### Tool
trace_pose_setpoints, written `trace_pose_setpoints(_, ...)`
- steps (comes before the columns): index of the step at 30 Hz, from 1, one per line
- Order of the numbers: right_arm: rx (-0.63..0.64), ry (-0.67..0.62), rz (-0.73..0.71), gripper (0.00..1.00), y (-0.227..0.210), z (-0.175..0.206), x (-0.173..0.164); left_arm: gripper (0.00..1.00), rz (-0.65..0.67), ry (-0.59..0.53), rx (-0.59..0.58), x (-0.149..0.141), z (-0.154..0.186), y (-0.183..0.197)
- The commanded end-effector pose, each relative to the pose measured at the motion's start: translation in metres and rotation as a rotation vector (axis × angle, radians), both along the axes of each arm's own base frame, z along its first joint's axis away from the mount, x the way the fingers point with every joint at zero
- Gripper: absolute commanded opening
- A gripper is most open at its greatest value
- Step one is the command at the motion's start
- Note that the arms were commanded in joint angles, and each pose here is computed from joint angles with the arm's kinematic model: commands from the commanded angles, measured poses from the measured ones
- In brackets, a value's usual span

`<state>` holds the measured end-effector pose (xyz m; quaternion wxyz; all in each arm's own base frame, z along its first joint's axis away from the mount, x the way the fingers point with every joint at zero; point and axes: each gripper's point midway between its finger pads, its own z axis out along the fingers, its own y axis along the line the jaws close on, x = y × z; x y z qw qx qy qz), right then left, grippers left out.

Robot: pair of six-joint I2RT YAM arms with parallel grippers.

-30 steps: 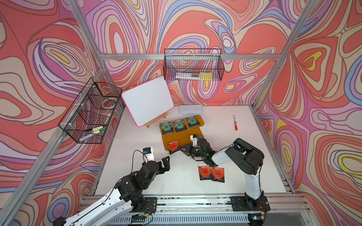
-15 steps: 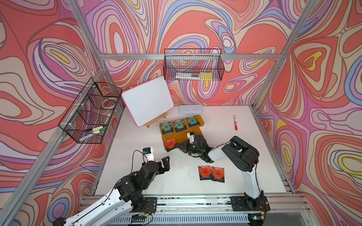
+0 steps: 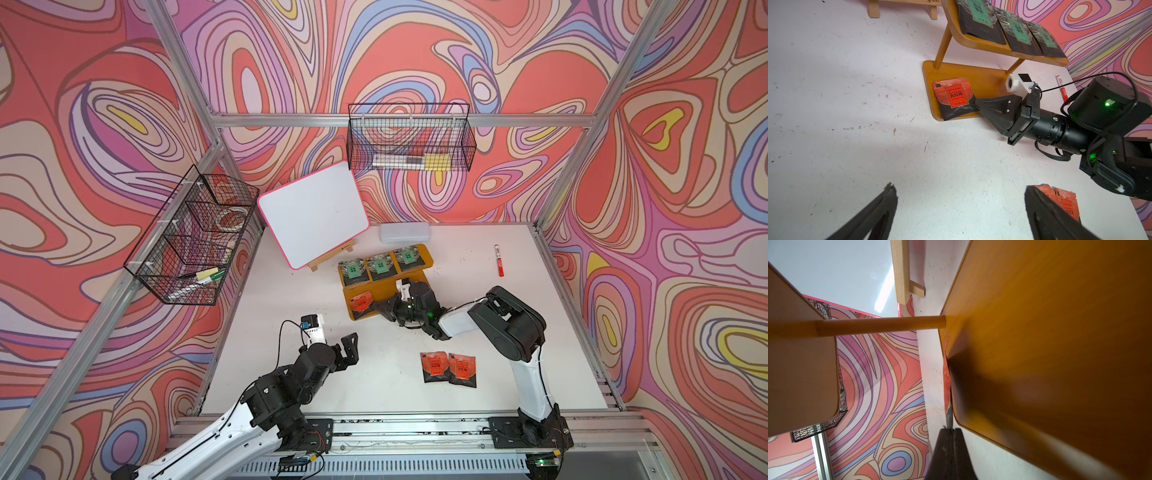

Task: Place the tea bags on the shelf by color
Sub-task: Place the tea bag on the shelf.

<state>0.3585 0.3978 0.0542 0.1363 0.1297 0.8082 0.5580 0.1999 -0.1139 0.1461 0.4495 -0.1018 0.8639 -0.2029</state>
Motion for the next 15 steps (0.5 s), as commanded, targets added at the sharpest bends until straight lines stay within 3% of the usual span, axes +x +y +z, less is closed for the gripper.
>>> trace_pose_setpoints(1, -0.008, 0.023, -0.002, 0.00, 0.0016, -0.0102, 0.0052, 0.99, 0.026, 0.005, 0.021, -0.0006, -0.0051, 0.0078)
trace_pose_setpoints(15, -0.029, 0.042, -0.001, 0.00, 0.0021, -0.0171, 0.0105, 0.99, 0.030, 0.006, 0.021, -0.0010, -0.0069, 0.0087)
